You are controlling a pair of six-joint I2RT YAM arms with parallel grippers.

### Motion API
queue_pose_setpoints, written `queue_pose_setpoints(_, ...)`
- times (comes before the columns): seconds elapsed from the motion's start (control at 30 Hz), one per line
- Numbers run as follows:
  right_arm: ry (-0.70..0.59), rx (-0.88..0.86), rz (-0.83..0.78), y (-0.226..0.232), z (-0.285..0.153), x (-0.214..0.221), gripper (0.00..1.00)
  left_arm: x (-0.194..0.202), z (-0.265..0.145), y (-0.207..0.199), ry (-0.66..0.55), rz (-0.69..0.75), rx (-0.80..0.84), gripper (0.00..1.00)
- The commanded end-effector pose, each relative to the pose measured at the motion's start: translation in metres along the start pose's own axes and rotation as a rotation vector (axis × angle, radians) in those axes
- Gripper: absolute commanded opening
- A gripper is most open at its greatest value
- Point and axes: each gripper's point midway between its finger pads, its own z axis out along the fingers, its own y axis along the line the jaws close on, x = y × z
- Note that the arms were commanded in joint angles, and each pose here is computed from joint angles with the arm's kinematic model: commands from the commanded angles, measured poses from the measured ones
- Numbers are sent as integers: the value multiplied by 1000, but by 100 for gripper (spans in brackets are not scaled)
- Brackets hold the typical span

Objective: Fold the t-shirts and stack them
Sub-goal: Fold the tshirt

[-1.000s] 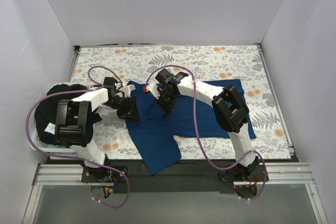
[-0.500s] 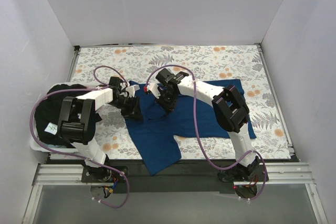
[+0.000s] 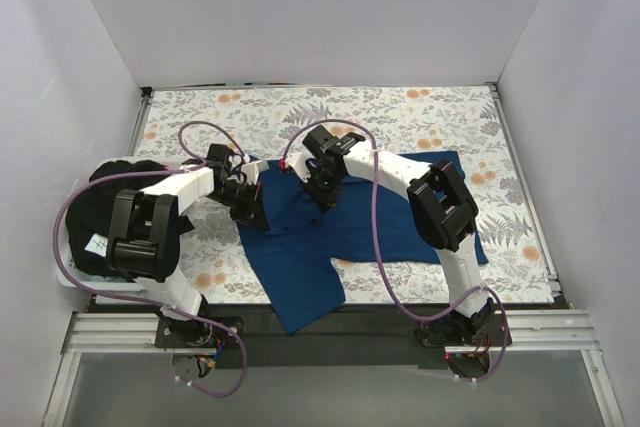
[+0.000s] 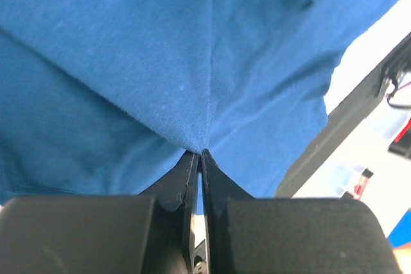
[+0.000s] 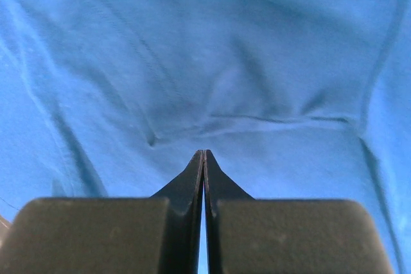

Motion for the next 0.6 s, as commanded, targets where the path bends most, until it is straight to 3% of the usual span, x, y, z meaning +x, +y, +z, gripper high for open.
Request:
queue_pose_setpoints(0.0,-88,38,-7,-7,-32,-17,1,-4,-14,-31,-23,111,57,0)
queue_pose_setpoints(0.27,-85,44,-7,-10,-39,-8,1,-1,-12,-52,-8,156,90,0)
queue_pose_setpoints(0.57,-94,1,10,-4,-37,-8,3,2,-7,-45,6,127,57,0)
